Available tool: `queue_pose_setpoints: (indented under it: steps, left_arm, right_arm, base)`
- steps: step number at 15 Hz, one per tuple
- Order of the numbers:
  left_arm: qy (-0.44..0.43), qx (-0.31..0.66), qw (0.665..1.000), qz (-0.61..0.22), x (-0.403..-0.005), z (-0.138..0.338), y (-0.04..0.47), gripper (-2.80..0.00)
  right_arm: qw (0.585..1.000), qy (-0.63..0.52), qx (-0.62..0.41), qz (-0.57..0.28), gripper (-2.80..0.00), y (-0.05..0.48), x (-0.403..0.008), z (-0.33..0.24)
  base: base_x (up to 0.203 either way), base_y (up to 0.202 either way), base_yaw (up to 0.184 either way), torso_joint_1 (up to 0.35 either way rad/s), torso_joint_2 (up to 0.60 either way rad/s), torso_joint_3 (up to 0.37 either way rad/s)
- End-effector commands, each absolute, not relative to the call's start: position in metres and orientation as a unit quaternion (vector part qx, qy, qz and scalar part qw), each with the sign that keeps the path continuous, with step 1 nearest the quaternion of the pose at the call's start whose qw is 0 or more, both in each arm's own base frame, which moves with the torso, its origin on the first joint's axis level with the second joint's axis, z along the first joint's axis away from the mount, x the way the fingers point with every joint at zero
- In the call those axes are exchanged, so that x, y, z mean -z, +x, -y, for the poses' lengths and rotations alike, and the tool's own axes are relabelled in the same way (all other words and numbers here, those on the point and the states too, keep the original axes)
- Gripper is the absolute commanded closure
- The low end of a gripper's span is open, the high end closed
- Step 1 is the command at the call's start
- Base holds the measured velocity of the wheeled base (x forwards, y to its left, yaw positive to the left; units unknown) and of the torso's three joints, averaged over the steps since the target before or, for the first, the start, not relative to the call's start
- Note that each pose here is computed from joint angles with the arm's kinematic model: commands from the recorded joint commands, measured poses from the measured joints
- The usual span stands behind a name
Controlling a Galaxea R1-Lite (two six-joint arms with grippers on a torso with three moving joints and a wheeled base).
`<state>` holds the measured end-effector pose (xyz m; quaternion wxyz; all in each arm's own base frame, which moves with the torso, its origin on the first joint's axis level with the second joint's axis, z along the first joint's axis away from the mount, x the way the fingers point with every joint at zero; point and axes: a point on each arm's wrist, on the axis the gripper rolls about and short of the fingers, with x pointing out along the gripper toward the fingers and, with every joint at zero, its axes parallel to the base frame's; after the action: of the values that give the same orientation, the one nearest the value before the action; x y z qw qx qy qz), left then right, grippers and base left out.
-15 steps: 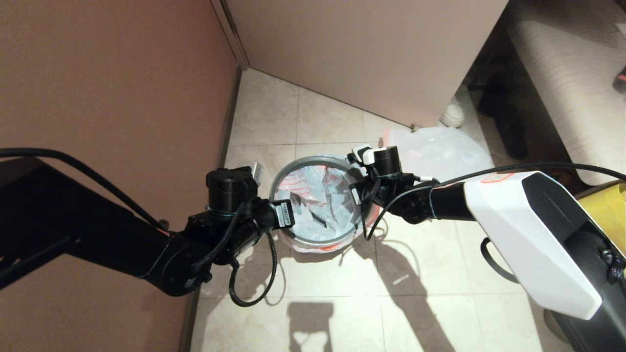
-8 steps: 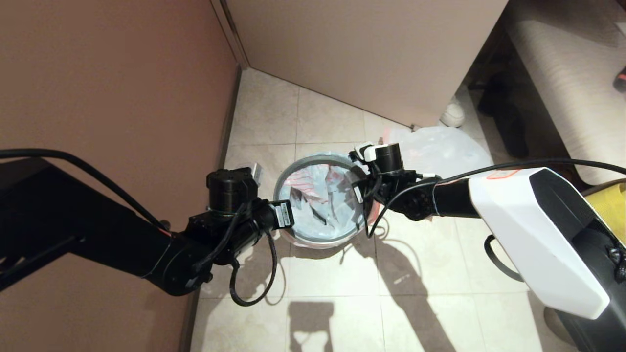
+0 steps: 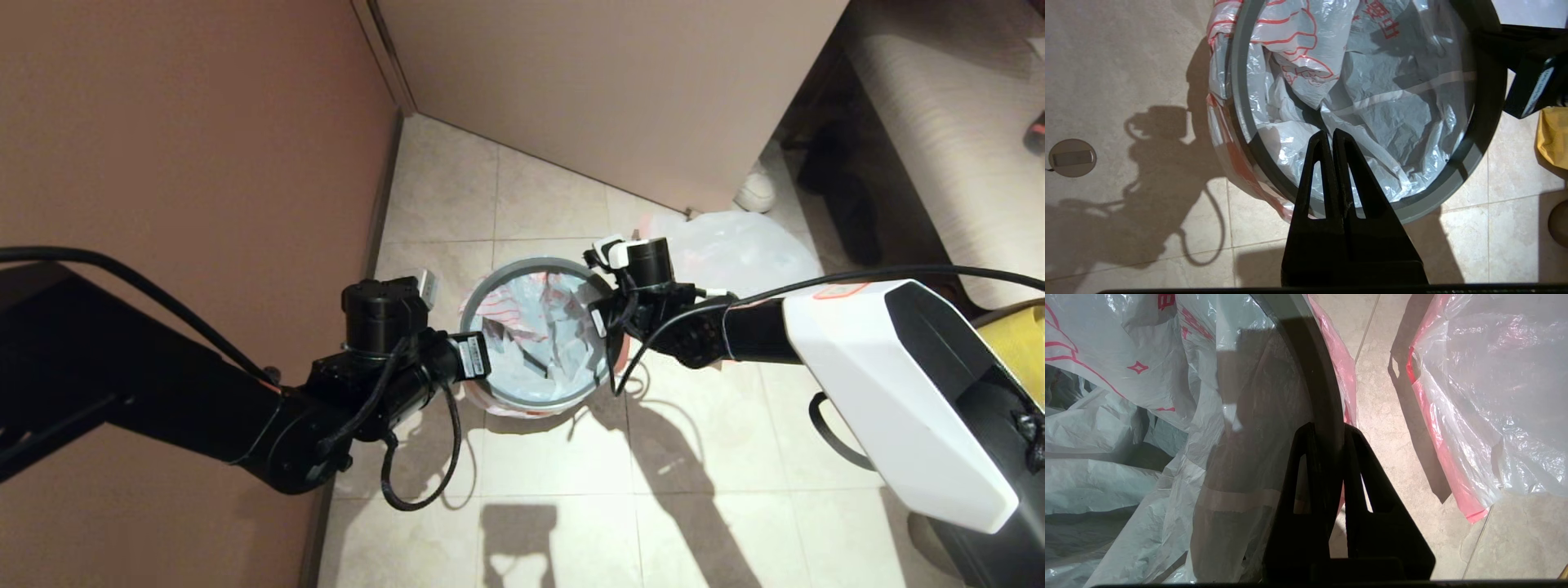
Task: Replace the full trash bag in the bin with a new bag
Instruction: Place the trash can ring on the trash can
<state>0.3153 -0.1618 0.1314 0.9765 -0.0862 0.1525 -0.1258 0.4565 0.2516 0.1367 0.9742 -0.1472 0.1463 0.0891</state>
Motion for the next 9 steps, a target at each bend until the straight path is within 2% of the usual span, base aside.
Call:
queue_pose_setpoints:
  steps: [1, 9]
  left_arm:
    - [-0.088, 0.125, 0.977, -0.15, -0.1324, 0.1617, 0.3152, 0.0]
    - [-0.086, 0.126, 0.976, -0.155, -0.1289, 0.163, 0.3156, 0.0]
  right_arm:
    - [0.973, -0.151, -0.087, -0.154, 0.0, 0.4599, -0.1277, -0.2504]
    - [0.972, -0.148, -0.1, -0.152, 0.0, 0.4581, -0.1288, -0.2534]
  base:
    - [0.0, 0.0, 0.0, 0.0, 0.0, 0.0]
    - [0.0, 0.0, 0.0, 0.0, 0.0, 0.0]
